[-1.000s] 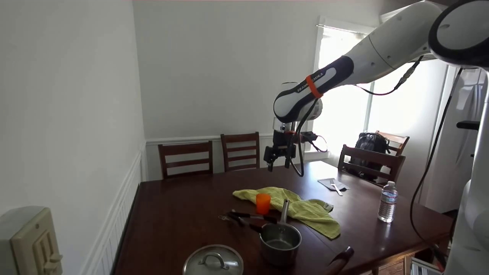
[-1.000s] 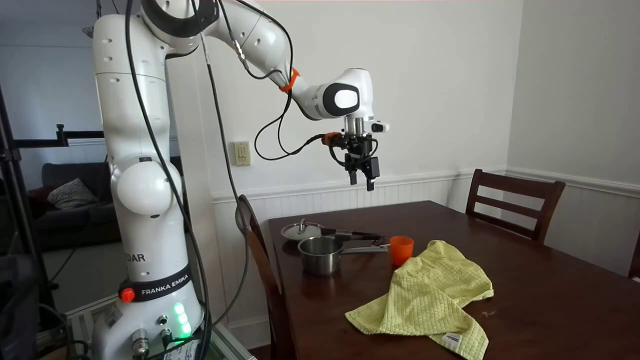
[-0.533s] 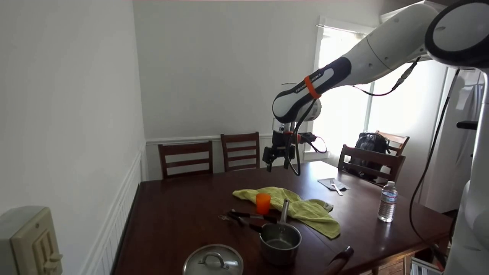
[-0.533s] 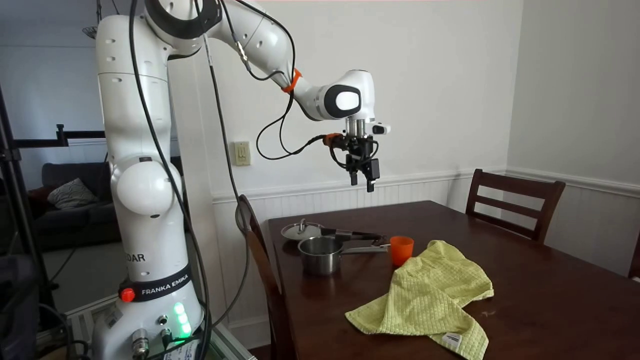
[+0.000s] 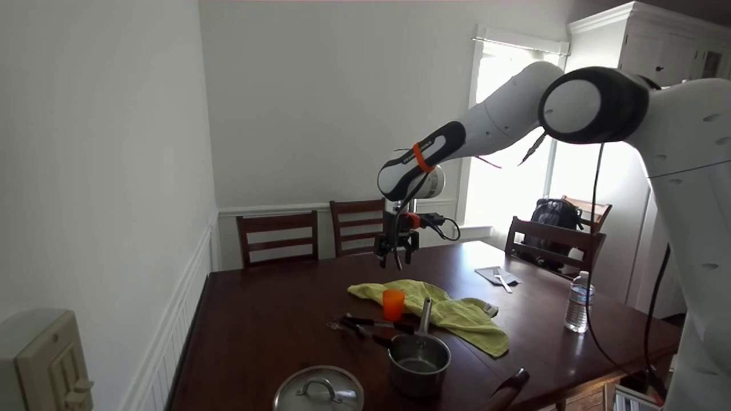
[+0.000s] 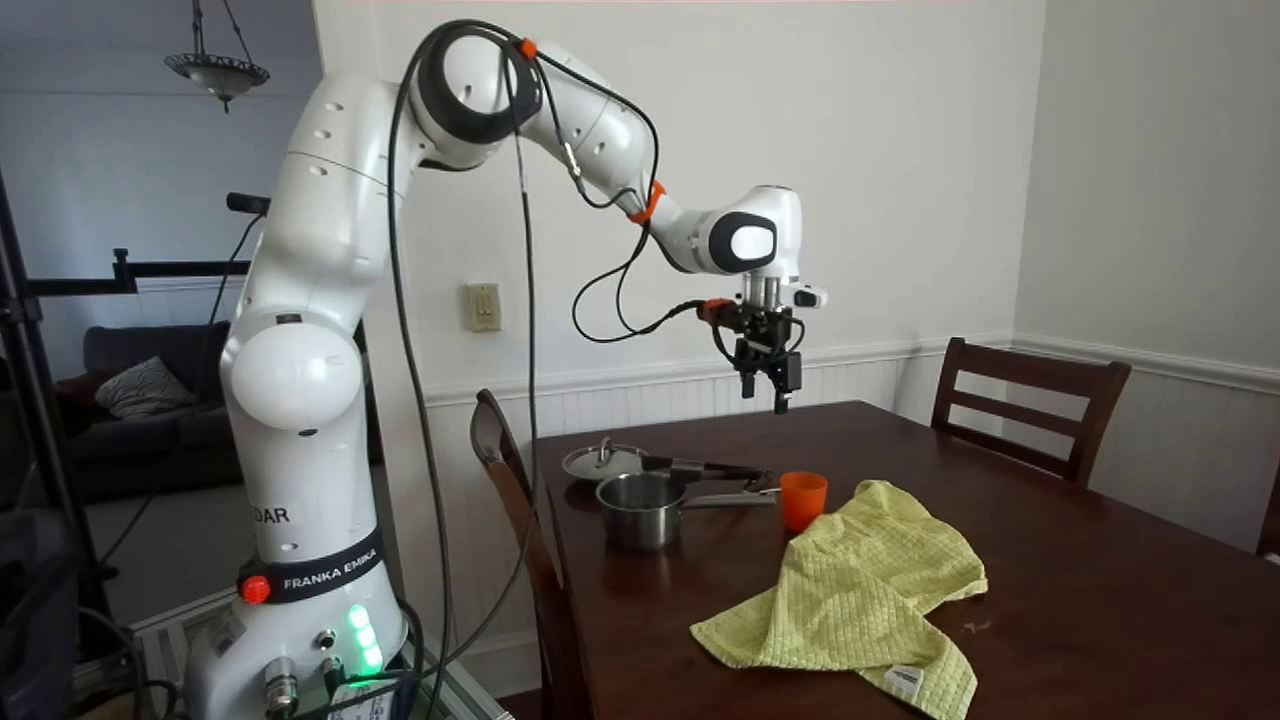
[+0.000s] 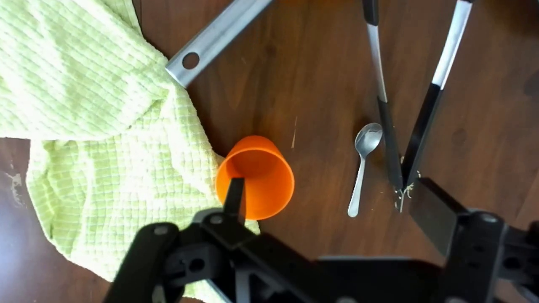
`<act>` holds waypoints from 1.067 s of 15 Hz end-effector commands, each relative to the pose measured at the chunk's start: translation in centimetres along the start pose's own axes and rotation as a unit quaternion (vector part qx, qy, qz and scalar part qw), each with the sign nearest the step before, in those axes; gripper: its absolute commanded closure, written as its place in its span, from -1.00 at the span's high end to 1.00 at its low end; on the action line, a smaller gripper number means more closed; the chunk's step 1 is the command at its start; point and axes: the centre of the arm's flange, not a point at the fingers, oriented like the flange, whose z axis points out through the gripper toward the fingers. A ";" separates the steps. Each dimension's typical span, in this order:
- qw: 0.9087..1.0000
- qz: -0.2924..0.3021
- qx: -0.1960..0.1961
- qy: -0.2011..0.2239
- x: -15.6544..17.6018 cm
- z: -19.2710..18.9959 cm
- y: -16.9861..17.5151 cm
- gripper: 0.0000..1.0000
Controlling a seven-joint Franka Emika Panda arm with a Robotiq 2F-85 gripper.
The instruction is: Put the teaspoon in the orange cup
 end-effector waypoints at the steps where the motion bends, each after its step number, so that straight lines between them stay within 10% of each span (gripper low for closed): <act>1: 0.999 -0.036 -0.003 -0.029 8.0 1.7 -2.9 1.00; 4: 0.998 -0.050 0.002 -0.031 10.7 3.3 -5.8 1.00; 5: 0.999 -0.041 -0.001 -0.022 4.5 3.3 -4.2 1.00; 8: 0.999 -0.044 -0.001 -0.025 4.8 4.1 -4.8 1.00; 16: 0.994 0.003 0.030 0.102 9.5 8.6 -6.7 0.82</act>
